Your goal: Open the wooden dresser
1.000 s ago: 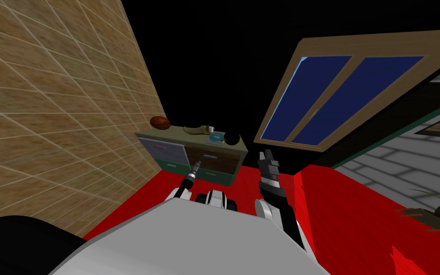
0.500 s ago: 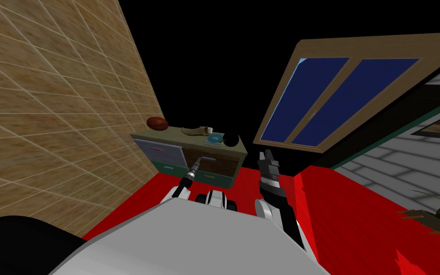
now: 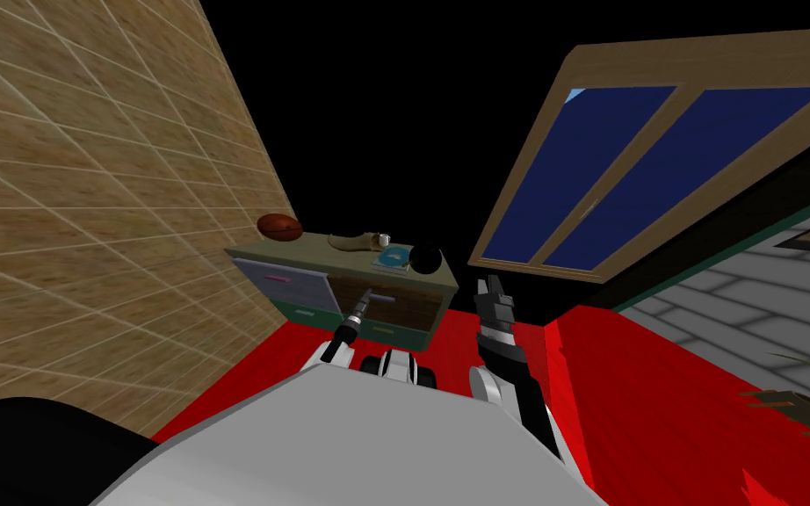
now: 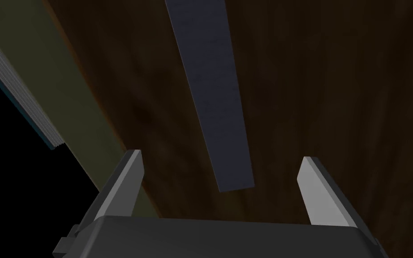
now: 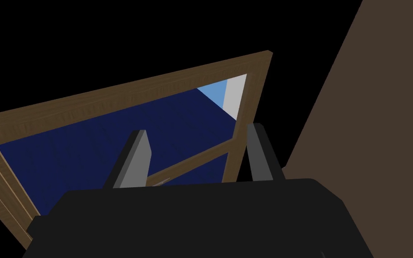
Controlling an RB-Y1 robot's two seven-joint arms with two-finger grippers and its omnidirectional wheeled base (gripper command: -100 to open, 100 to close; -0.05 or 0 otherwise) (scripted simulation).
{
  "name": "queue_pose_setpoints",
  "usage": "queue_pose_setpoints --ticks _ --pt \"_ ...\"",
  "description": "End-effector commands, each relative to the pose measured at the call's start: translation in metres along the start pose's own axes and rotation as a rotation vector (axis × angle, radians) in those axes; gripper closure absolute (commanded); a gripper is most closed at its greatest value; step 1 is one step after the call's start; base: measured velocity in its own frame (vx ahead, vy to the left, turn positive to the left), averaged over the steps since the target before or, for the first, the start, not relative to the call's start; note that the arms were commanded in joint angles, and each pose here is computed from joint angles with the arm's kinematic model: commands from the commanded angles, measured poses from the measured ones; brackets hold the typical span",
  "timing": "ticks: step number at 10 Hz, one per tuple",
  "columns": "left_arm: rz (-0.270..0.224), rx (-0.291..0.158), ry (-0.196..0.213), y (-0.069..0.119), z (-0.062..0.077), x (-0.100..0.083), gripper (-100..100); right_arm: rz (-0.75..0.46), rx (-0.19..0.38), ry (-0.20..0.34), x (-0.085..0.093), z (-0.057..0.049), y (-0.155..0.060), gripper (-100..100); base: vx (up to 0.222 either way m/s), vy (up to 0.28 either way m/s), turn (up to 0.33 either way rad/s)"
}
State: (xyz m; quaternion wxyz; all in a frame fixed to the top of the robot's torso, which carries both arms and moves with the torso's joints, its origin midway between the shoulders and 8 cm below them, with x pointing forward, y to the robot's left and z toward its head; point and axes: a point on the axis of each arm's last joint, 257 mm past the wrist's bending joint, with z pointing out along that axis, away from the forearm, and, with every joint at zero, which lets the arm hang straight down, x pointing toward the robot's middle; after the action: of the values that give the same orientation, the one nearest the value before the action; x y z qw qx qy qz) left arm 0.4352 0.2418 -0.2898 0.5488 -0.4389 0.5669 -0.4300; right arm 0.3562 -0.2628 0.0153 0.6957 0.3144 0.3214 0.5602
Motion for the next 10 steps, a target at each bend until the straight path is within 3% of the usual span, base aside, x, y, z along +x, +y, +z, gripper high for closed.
queue_pose_setpoints --ticks 1,6,9,10 --pt "0.000 -0.001 0.003 -0.001 -0.004 0.001 100 0.000 0.000 0.000 0.000 0.000 0.000 0 -0.123 -0.001 0.022" --pt "0.000 -0.018 0.011 0.004 -0.014 0.003 100 0.000 0.000 0.000 0.000 0.000 0.000 0 -0.153 0.006 0.011" --pt "0.000 -0.004 0.015 -0.003 -0.020 0.004 100 0.000 0.000 0.000 0.000 0.000 0.000 0 -0.208 0.011 0.019" --pt "-0.001 -0.019 0.016 0.003 -0.021 0.005 100 0.000 0.000 0.000 0.000 0.000 0.000 0 -0.092 0.010 -0.004"
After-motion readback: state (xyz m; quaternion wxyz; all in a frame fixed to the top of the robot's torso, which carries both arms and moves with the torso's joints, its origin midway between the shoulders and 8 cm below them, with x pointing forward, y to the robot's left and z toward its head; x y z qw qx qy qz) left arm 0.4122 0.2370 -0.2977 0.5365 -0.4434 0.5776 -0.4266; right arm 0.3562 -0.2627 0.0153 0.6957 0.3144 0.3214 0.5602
